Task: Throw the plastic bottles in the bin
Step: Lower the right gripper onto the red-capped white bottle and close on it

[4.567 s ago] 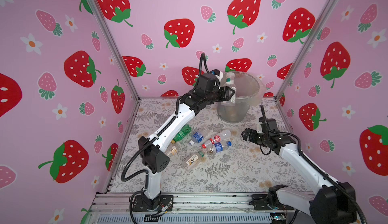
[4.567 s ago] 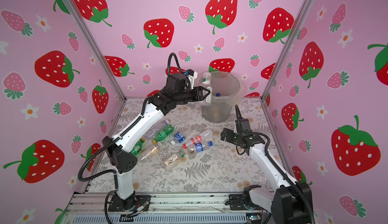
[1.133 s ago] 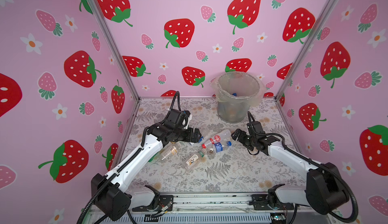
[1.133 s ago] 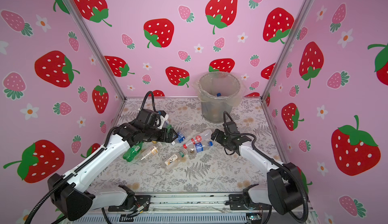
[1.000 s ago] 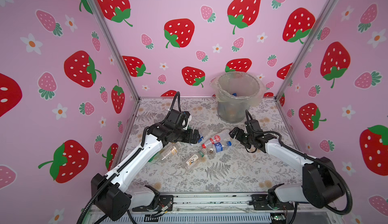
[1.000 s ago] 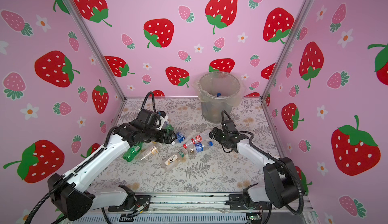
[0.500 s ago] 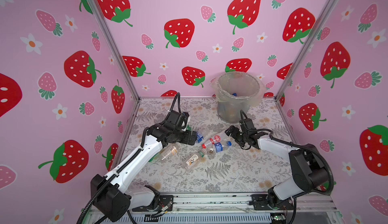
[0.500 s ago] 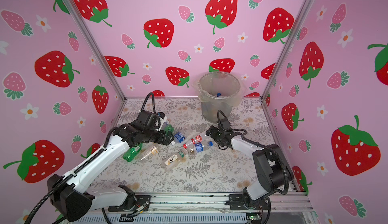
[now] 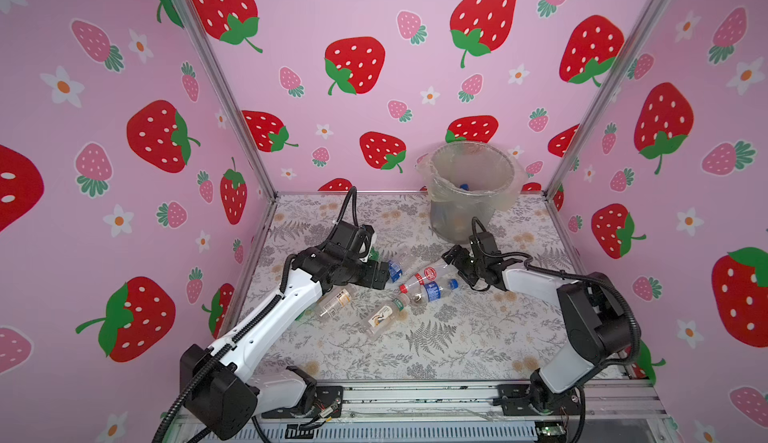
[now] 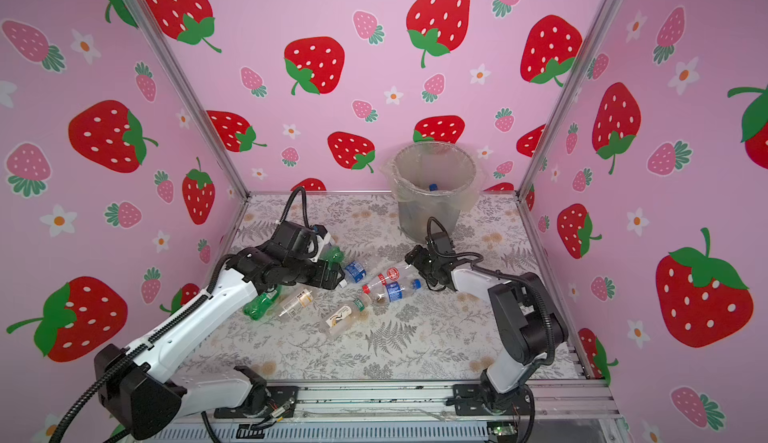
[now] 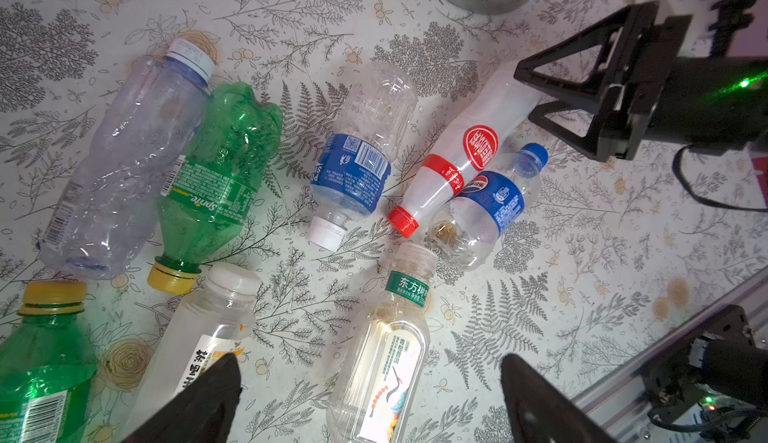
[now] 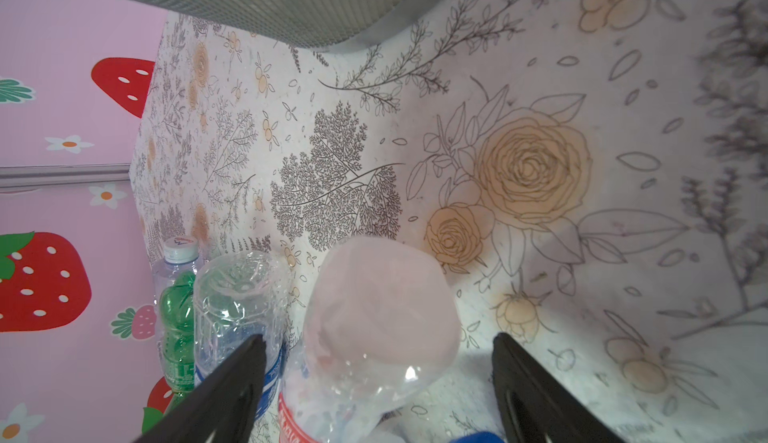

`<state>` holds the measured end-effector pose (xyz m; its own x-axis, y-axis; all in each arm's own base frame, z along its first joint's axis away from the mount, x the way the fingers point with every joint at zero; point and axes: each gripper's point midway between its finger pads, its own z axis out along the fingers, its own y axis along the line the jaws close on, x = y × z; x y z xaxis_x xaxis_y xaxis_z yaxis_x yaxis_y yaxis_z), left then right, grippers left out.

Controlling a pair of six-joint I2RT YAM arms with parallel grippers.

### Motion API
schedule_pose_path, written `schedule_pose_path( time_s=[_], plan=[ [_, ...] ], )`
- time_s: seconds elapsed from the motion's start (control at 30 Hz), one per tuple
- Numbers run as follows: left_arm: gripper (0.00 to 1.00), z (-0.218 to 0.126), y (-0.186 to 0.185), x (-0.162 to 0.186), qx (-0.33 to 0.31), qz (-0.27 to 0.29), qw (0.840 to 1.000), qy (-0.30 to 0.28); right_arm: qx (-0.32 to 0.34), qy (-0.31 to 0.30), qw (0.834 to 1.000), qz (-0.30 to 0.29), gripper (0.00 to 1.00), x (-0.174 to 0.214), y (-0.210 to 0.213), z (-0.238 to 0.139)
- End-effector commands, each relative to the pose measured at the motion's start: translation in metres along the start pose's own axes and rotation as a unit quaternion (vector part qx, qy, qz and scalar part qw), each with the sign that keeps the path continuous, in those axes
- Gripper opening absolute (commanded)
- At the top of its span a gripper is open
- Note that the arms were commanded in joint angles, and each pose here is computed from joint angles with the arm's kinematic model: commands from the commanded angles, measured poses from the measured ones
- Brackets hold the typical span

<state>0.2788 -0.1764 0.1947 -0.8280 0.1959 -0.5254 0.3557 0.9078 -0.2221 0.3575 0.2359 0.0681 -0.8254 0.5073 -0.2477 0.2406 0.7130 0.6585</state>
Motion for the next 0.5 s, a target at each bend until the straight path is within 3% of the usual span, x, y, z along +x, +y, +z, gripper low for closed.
schedule_pose_path(
  time_s=[0.0, 0.47],
  plan=[
    [0.99, 0.0, 0.0, 0.0, 0.004, 0.001, 1.0, 0.0, -0.014, -0.009, 1.0, 0.011, 0.84, -0.006, 0.012, 0.003],
    [0.99, -0.001, -0.003, 0.0, 0.018, -0.006, 1.0, 0.001, 0.004, -0.01, 0.999, 0.036, 0.77, -0.006, 0.002, 0.015]
  ],
)
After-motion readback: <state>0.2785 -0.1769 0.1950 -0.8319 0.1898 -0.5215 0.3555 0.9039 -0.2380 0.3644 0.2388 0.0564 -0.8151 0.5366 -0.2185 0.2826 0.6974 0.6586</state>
